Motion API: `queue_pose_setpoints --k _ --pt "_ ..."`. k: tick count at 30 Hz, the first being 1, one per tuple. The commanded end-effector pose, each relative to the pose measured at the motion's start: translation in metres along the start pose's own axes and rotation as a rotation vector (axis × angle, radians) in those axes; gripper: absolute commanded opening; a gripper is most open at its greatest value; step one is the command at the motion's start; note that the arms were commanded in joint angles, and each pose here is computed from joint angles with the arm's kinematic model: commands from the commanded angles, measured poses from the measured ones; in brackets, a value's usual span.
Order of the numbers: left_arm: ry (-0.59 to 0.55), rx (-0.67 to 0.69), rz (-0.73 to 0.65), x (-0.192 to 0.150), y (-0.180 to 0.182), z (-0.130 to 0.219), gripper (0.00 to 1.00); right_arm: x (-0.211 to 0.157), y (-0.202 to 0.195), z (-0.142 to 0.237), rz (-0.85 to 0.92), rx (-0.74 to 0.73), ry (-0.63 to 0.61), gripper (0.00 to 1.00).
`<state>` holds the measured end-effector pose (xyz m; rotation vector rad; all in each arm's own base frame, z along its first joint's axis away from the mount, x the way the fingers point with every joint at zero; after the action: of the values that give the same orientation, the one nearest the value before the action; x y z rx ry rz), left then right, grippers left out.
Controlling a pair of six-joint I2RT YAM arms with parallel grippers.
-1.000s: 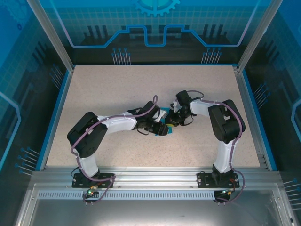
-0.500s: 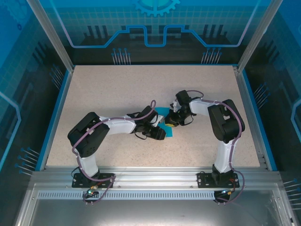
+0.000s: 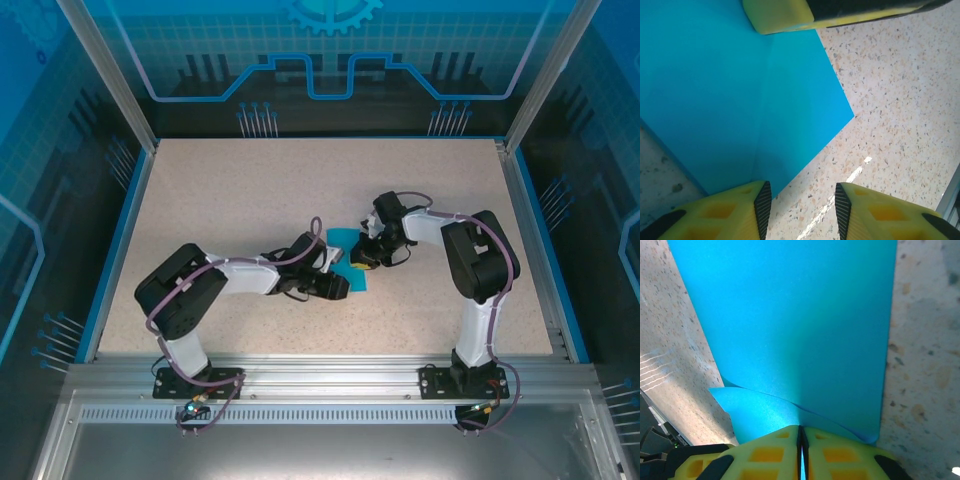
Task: Fold a paper plane with a square sheet of paper (fold left side to right side)
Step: Fold the triangle a second time at the center of the table.
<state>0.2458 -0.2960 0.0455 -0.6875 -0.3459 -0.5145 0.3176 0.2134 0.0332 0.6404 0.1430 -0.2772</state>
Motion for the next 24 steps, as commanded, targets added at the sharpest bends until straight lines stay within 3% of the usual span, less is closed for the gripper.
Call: queue_pose_setpoints --k 1,6,14,19,24 --pt "0.130 -0.022 0.114 -0.049 0.004 0.003 0.43 -0.006 -0.033 -0.016 -0.053 -0.131 0.036 0.12" --pt "0.099 -0.031 0.095 -0.042 -0.004 0.016 0.43 -0.006 -0.031 -0.015 -0.049 -0.131 0.038 0.12" --pt "-0.058 -0.078 0.041 0.025 -0.020 0.046 0.45 -0.006 -0.030 -0.015 -0.041 -0.126 0.039 0.13" --pt "-0.044 -0.086 0.036 0.045 -0.018 0.032 0.45 -0.006 -0.029 -0.014 -0.039 -0.125 0.039 0.13" --pt "-0.006 -0.038 0.064 0.039 0.000 0.012 0.44 -0.007 -0.028 -0.015 -0.037 -0.120 0.043 0.13"
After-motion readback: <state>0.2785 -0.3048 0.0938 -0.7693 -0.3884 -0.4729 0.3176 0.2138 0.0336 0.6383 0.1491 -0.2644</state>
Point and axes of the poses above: each hand's point on the last joint's axis, 136 mm out from that joint toward the fingers, its own z axis back along the fingers, its own y axis along the line the jaws close on, x = y × z, the point moved 3 cm from there along z, back along the fingers, and after that the axes turned 12 degrees about -z, right-handed, at the moved point
